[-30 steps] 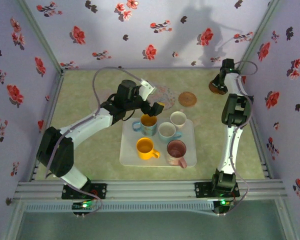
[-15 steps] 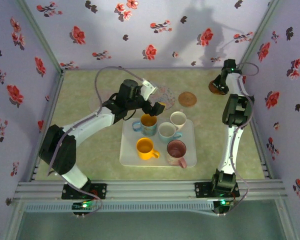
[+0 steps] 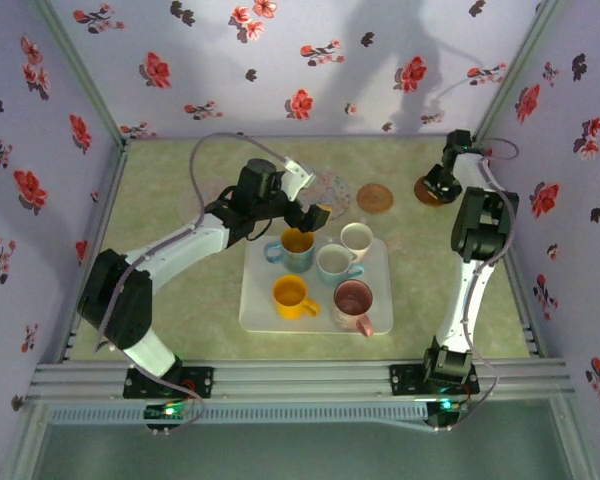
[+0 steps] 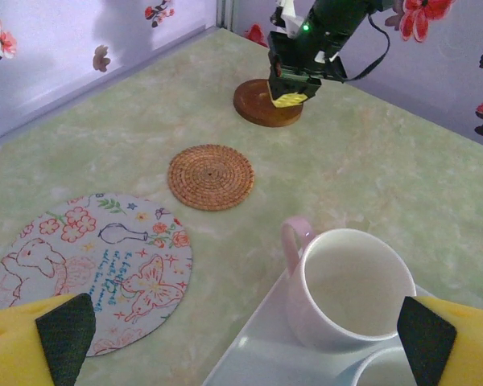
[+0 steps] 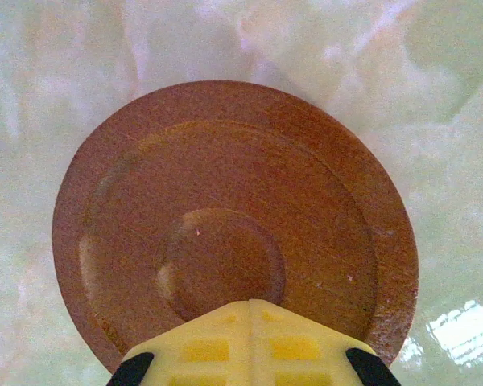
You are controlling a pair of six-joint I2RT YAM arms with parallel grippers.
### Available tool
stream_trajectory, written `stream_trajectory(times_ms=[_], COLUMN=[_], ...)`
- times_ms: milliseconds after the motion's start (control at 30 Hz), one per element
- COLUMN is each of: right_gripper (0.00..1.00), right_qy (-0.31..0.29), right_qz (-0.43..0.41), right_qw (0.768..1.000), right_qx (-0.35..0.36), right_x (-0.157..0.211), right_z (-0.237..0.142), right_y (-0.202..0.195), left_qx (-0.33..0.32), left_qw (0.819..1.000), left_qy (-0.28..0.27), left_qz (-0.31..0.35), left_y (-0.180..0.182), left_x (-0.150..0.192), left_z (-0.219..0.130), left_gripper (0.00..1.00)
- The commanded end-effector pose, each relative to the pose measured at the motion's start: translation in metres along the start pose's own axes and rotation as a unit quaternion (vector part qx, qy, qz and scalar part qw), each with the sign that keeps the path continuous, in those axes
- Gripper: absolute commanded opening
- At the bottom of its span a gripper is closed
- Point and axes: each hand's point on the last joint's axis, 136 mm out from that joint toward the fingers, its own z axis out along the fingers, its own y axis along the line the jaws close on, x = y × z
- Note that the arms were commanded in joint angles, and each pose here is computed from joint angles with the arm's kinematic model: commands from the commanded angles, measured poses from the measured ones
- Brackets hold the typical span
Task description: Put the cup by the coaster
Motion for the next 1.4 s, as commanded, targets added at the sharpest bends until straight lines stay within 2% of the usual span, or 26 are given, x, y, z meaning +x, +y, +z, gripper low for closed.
stream_trajectory(times_ms=[0,267,467,1367], right_gripper=[0.0,0.0,0.0,0.0], right_qy=[0.046,0.069,0.08,0.098], right_qz=[-0.02,-0.038,-0.052,-0.064], right_qw=[0.999,0.997,0.995,0.993], right_qx=[0.02,0.012,0.006,-0.002], right_x=[0.034,0.068,0.08,0.09], right_z=[0.0,0.003,0.008,0.009], right_y=[-0.012,-0.007,0.006,0.021], left_qx=[0.005,0.007,0.008,0.006], left_qw=[1.0,1.0,1.0,1.0], left_qy=[-0.014,-0.012,-0.011,-0.007], left_qz=[0.008,0.009,0.009,0.011], left_y=[-0.008,-0.013,-0.014,-0.013], left_x=[-0.008,-0.004,-0.003,0.001], left_z=[-0.008,-0.01,-0.011,-0.008], left_gripper=[0.99,0.99,0.99,0.99])
